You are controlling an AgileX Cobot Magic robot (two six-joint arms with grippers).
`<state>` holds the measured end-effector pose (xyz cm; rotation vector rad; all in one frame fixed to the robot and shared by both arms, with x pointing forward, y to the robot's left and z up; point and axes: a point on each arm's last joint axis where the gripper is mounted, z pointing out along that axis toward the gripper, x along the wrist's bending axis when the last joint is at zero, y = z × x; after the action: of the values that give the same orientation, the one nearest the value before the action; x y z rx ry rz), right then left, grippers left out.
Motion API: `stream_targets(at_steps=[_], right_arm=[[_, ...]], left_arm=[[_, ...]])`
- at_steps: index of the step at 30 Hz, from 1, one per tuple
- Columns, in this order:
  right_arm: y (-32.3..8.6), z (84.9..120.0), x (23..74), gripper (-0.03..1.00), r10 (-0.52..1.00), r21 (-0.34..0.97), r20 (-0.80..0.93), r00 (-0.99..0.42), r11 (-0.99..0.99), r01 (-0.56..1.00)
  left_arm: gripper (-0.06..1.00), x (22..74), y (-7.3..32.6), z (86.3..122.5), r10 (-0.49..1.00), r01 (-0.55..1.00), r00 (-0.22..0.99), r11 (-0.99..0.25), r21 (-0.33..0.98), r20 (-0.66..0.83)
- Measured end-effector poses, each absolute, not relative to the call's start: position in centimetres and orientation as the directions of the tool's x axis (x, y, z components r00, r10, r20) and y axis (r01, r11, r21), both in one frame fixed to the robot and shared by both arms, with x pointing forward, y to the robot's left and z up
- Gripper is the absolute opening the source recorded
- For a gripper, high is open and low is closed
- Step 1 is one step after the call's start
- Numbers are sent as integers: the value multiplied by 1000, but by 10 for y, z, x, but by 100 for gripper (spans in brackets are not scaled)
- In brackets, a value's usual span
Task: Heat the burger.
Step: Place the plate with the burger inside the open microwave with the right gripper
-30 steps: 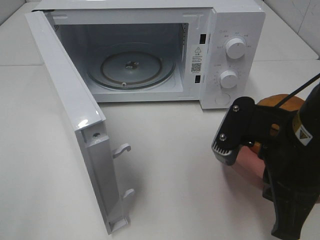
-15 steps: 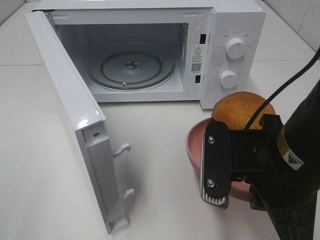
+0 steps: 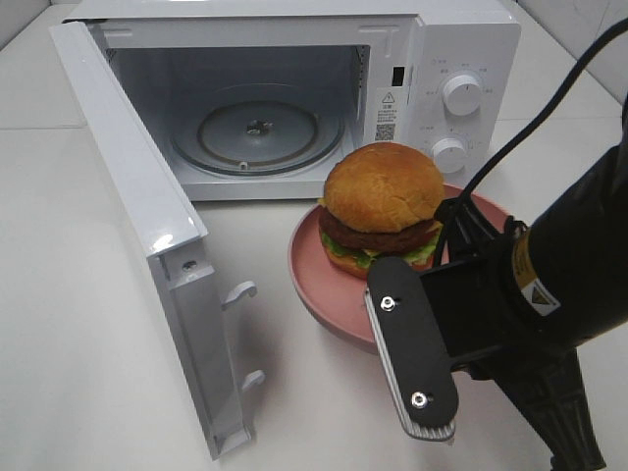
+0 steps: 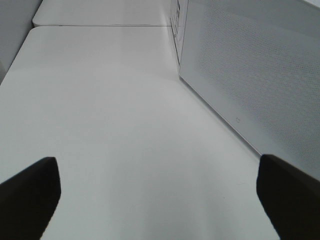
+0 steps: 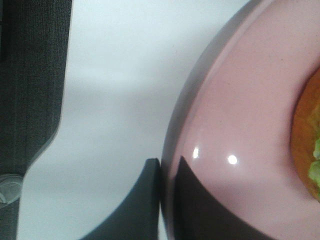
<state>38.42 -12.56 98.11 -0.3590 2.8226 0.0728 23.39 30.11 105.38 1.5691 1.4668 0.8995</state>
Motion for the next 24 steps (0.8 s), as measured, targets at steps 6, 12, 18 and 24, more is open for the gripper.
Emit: stream_targets(at_steps=[6, 12, 18, 24], right_arm=[[-116, 970, 390, 4, -303, 14, -305, -903, 946, -322], [-107, 964, 396, 4, -343, 42, -350, -872, 924, -381], [-104, 958, 405, 4, -363, 52, -376, -853, 910, -410], [-101, 952, 414, 4, -373, 74, -409, -832, 896, -438]], left_arm=[[99, 234, 301, 1054, 997, 436, 79, -18, 900, -18], [99, 234, 301, 1054, 997, 436, 79, -18, 900, -18], [99, 234, 301, 1054, 997, 436, 79, -18, 900, -18], [99, 234, 301, 1054, 997, 436, 79, -18, 900, -18]])
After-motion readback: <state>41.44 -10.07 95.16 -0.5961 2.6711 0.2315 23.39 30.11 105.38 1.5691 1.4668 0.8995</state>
